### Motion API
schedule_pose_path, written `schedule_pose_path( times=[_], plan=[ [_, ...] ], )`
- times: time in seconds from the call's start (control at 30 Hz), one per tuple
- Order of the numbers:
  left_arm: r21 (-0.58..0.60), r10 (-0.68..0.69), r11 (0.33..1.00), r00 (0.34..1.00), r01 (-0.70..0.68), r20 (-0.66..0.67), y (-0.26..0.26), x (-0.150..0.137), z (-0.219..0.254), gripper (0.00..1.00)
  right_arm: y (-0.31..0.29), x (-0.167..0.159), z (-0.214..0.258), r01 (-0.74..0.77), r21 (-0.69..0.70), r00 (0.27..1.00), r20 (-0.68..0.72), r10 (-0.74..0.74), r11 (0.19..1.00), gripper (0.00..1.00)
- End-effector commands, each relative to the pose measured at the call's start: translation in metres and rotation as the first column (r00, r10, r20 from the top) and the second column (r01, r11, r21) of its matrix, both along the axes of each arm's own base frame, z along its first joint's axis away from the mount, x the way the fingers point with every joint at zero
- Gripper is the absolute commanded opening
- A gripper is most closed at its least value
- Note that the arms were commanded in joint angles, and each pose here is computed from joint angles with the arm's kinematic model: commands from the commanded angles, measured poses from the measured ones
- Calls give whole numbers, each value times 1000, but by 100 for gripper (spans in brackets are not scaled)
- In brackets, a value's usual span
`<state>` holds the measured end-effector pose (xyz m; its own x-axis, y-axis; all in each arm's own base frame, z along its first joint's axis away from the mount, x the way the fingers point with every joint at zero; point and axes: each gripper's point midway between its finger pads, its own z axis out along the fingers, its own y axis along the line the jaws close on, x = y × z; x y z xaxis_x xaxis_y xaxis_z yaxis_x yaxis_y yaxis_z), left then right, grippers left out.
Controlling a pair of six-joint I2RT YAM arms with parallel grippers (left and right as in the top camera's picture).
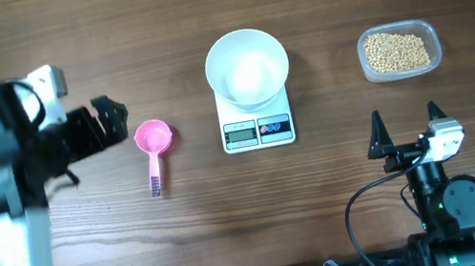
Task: Scoop item into bowl and weigh 150g on scale
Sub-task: 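Reach the left gripper to the pink scoop and grasp it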
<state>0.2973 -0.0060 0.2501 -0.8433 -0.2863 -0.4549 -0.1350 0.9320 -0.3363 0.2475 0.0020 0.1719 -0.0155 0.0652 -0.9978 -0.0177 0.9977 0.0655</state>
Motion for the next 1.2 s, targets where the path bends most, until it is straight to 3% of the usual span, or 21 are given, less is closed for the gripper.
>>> schedule_pose_path(
  times=[0.0,0.13,0.37,0.47,0.6,0.87,1.17],
  plan=[
    [-49,123,989,949,-143,-289,11,4,-59,100,2,-1,3,-12,-12,1000,12,12,1000,100],
    [-110,73,984,877,-142,-475,4,1,-102,100,2,-1,3,-11,-12,1000,12,12,1000,100],
    [-322,-110,945,879,-51,-464,-13,7,-128,100,2,-1,3,-12,-12,1000,12,12,1000,100],
    [-392,-106,914,869,-107,-483,-12,-2,-138,100,2,-1,3,-11,-12,1000,12,12,1000,100],
    [-398,-72,903,856,-163,-513,-3,-11,-150,100,2,-1,3,-12,-12,1000,12,12,1000,100],
    [-385,-69,914,887,-127,-457,0,5,-155,100,2,-1,3,-12,-12,1000,12,12,1000,100],
    [-347,-133,934,817,-86,-561,-19,-9,-194,100,2,-1,3,-11,-12,1000,12,12,1000,100]
  ],
)
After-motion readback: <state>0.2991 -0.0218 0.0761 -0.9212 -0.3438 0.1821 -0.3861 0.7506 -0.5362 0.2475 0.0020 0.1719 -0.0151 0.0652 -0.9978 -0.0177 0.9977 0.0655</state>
